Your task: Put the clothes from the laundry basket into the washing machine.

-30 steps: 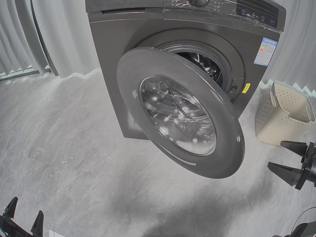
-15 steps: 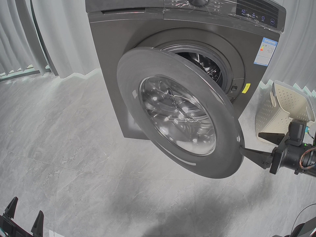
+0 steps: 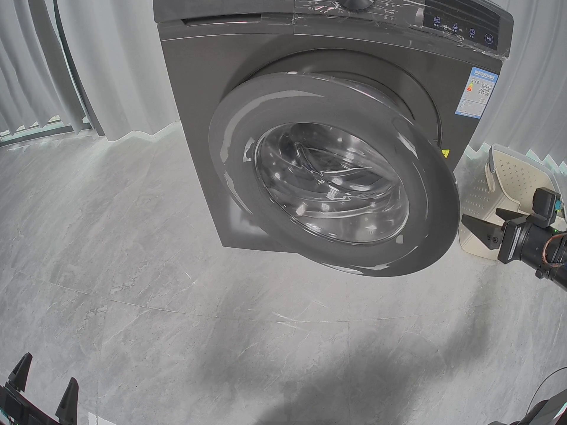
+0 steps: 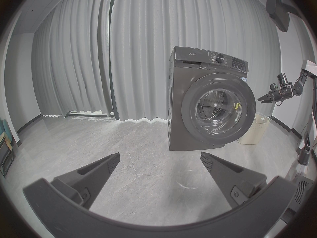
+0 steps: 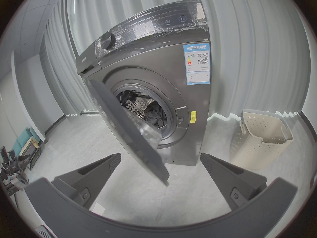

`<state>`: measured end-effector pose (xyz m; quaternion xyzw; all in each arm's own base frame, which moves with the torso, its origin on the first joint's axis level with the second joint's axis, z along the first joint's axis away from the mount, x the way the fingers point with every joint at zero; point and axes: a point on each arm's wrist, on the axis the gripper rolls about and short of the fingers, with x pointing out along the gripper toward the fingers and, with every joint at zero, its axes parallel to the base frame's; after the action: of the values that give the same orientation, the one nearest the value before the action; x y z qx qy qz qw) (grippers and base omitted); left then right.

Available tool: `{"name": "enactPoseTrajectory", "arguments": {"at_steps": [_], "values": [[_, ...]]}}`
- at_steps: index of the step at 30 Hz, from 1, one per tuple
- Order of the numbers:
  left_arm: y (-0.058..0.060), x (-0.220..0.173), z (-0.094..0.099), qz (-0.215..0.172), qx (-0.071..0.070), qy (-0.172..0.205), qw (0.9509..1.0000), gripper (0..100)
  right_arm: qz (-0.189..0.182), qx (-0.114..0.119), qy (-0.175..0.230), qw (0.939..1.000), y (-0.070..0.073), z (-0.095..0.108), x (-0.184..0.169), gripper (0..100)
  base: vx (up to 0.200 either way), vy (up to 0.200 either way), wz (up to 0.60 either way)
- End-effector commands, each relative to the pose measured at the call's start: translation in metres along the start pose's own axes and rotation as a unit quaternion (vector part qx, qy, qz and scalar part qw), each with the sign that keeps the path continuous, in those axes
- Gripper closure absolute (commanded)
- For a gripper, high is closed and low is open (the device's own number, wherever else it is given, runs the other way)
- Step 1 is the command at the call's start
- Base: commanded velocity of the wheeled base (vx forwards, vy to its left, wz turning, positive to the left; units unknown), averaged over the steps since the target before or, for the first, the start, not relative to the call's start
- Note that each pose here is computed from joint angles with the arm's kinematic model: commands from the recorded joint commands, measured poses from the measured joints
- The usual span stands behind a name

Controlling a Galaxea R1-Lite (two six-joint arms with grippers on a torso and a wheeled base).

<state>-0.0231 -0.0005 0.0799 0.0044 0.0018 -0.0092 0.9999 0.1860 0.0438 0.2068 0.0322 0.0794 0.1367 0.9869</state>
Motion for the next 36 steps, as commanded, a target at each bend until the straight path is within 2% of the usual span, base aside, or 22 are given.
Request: {"name": "enactPoseTrajectory", "arguments": {"at_steps": [1,3,4,5,7,8,9,12,18,22,24,31,36], "values": [[0.000,0.000,-0.004,0.000,0.000,0.000,1.0000,0,0.007,0.000,0.028,0.9996,0.001,-0.017,-0.004,0,0.000,0.000,0.00],[0.000,0.000,-0.004,0.000,0.000,0.000,1.0000,0,0.024,-0.002,0.045,0.9987,0.006,-0.026,-0.006,0,0.000,0.000,0.00],[0.000,0.000,-0.004,0.000,-0.001,0.000,1.0000,0,0.056,-0.005,0.063,0.9964,0.015,-0.037,-0.010,0,0.000,0.000,0.00],[0.000,0.000,-0.004,0.000,-0.001,0.000,1.0000,0,0.070,-0.006,0.069,0.9951,0.018,-0.041,-0.012,0,0.000,-0.200,0.00],[0.000,0.000,-0.004,0.000,-0.001,0.000,1.0000,0,0.100,-0.008,0.078,0.9919,0.025,-0.047,-0.018,0,0.000,-0.200,0.00],[0.000,0.000,-0.004,0.000,-0.001,0.000,1.0000,0,0.100,-0.008,0.078,0.9919,0.025,-0.047,-0.018,0,0.000,-0.200,0.00],[0.000,0.000,-0.004,0.000,-0.001,0.000,1.0000,0,0.127,-0.010,0.086,0.9881,0.031,-0.051,-0.022,0,0.000,-0.200,0.00],[0.000,0.000,-0.004,0.000,-0.001,0.000,1.0000,0,0.158,-0.014,0.094,0.9829,0.039,-0.055,-0.024,0,0.000,-0.200,0.00],[0.000,0.000,-0.004,0.000,-0.001,0.000,1.0000,0,0.184,-0.009,0.094,0.9783,0.049,-0.054,-0.025,0,0.000,-0.200,0.00],[0.000,0.000,-0.004,0.000,0.000,0.000,1.0000,0,0.224,0.002,0.099,0.9696,0.064,-0.052,-0.027,0,0.000,-0.100,0.00],[0.000,0.000,-0.004,0.000,0.000,0.000,1.0000,0,0.234,0.009,0.097,0.9672,0.068,-0.050,-0.027,0,0.000,0.000,0.00],[0.000,0.000,-0.004,0.000,-0.001,0.000,1.0000,0,0.243,0.013,0.087,0.9659,0.075,-0.040,-0.020,0,0.143,0.000,0.00],[0.000,0.000,-0.004,0.000,-0.001,0.000,1.0000,0,0.257,0.011,0.087,0.9623,0.083,-0.037,-0.016,0,0.200,0.000,0.00]]}}
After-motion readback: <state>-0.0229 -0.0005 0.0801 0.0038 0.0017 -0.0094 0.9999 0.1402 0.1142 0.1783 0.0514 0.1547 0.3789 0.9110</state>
